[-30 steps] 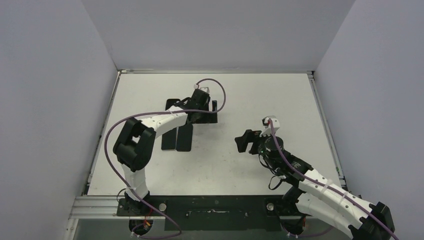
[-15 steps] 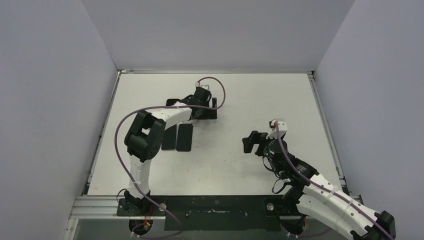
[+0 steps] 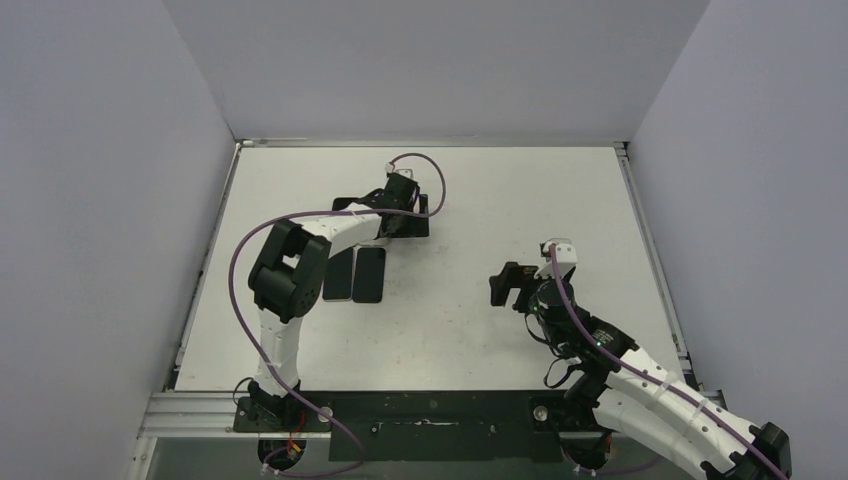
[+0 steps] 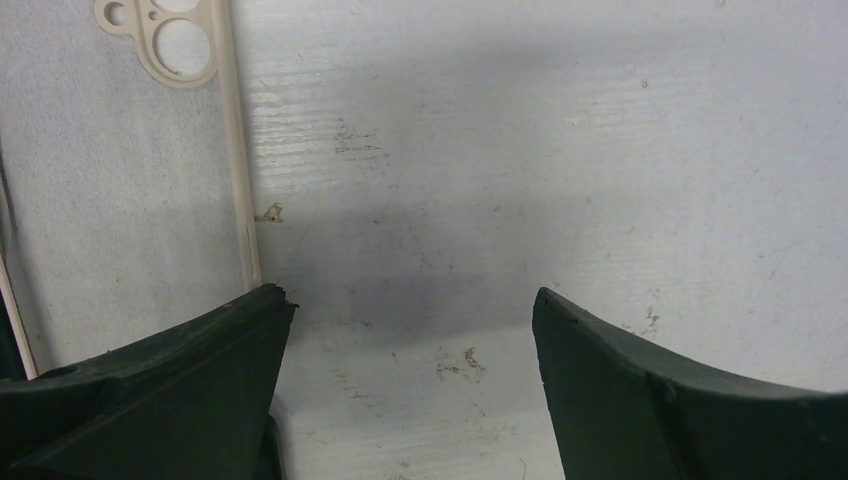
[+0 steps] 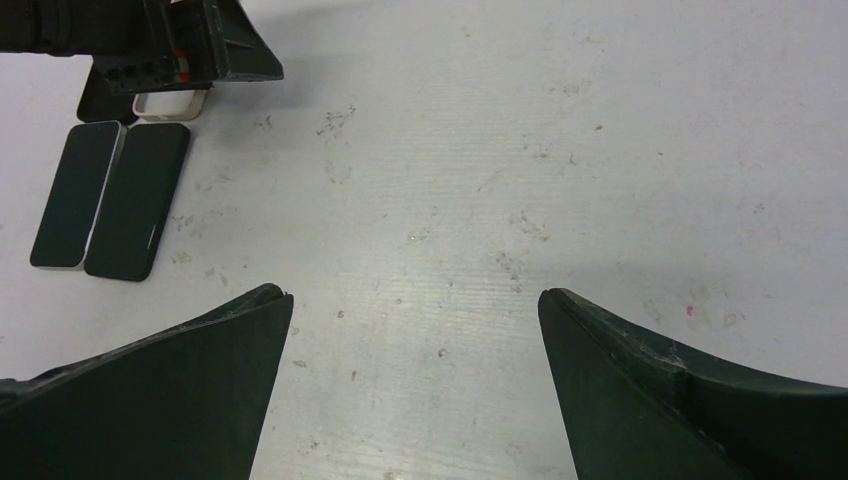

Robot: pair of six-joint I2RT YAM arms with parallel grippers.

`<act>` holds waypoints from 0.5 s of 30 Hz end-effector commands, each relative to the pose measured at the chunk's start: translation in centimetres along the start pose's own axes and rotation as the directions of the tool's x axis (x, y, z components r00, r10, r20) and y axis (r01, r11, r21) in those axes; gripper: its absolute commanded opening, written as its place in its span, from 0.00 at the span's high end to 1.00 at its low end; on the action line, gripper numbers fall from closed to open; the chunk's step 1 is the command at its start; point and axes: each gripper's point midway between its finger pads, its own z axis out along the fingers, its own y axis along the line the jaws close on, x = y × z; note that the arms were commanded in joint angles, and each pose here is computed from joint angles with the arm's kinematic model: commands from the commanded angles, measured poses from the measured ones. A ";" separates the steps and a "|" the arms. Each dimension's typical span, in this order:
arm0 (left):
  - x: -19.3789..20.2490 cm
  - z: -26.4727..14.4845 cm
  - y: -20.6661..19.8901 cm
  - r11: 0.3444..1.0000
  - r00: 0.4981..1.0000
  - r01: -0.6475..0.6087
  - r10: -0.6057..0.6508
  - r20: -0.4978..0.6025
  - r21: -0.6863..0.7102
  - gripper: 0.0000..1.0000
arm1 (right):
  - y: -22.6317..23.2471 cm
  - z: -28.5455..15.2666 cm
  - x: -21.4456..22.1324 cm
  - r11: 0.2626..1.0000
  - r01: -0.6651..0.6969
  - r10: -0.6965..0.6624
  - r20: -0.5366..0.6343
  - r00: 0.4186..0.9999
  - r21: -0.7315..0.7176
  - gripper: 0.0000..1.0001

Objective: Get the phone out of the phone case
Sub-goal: Adjust the phone case at the center of the board.

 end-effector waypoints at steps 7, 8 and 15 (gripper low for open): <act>-5.6 -8.5 0.5 0.997 0.985 0.056 -0.065 0.162 0.060 0.10 | -3.4 -1.8 -6.0 0.967 -0.092 0.051 0.173 0.984 0.238 0.00; -6.1 -9.8 0.9 0.995 0.980 0.068 -0.079 0.185 0.066 0.10 | -3.8 -2.2 -6.7 0.959 -0.090 0.040 0.188 0.981 0.267 0.00; -6.6 -19.3 6.4 0.989 0.928 0.141 -0.150 0.340 0.052 0.06 | -5.5 -4.3 -10.5 0.929 0.037 -0.137 0.248 0.959 0.369 0.00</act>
